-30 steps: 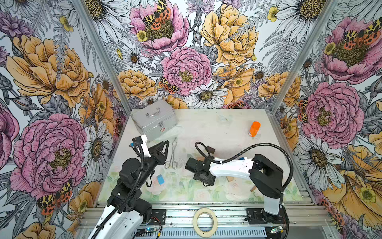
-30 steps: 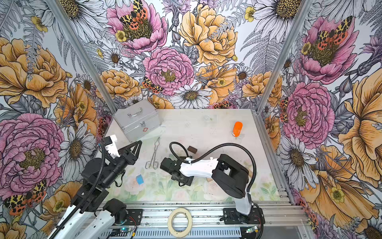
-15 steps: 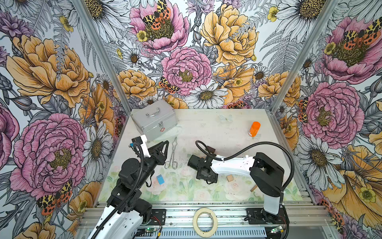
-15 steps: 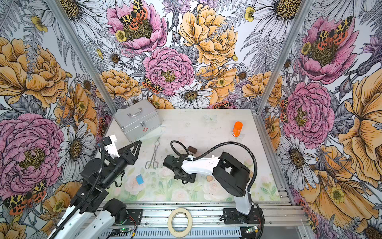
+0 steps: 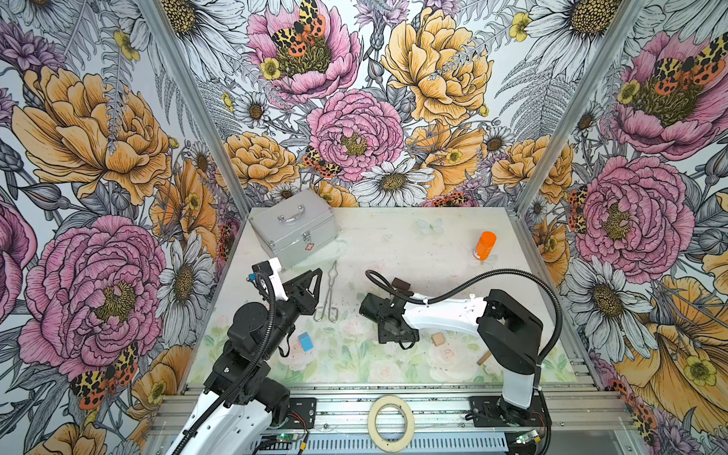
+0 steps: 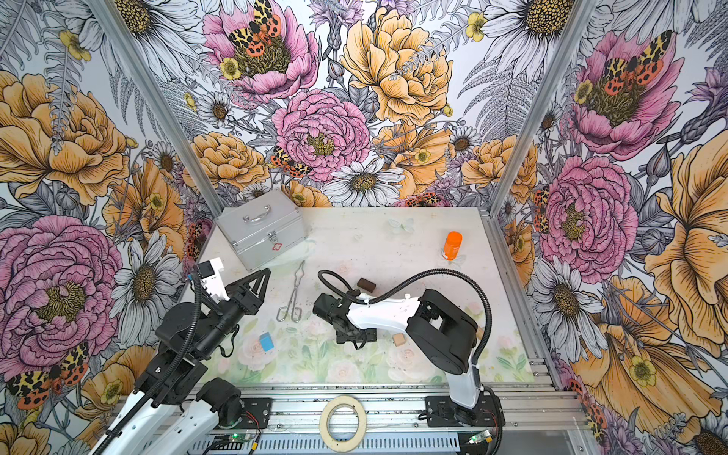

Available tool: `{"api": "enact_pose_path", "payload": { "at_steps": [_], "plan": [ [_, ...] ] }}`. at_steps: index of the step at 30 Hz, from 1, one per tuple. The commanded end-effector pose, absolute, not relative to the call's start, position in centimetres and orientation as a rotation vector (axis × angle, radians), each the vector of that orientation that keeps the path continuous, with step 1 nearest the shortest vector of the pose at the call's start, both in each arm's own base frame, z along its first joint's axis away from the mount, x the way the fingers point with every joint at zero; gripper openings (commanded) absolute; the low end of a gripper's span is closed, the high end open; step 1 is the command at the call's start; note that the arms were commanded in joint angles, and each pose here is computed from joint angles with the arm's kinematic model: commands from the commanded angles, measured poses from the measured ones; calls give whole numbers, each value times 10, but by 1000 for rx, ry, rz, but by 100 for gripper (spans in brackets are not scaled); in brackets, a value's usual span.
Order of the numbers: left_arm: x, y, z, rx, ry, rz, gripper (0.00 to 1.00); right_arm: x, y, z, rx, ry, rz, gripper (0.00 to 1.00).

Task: Build the wood block tower
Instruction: 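Lift the pink block and carry it toward the two wooden blocks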

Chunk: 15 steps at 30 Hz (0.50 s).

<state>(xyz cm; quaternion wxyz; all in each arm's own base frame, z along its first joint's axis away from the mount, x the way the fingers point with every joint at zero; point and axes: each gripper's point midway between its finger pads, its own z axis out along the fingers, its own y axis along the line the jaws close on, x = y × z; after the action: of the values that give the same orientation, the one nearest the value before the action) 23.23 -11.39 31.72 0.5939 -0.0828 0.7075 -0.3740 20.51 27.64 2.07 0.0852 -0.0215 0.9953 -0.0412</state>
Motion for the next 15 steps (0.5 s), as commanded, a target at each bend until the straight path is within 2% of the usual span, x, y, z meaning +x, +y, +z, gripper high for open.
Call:
{"api": "enact_pose_path", "payload": {
  "at_steps": [1,15],
  "plan": [
    [232,-110,312,-188,1651,-825,38,194,243,15,-143,2994,-304,77],
    [233,-109,310,-191,1655,-815,39,202,296,47,174,2913,75,81]
  ]
}}
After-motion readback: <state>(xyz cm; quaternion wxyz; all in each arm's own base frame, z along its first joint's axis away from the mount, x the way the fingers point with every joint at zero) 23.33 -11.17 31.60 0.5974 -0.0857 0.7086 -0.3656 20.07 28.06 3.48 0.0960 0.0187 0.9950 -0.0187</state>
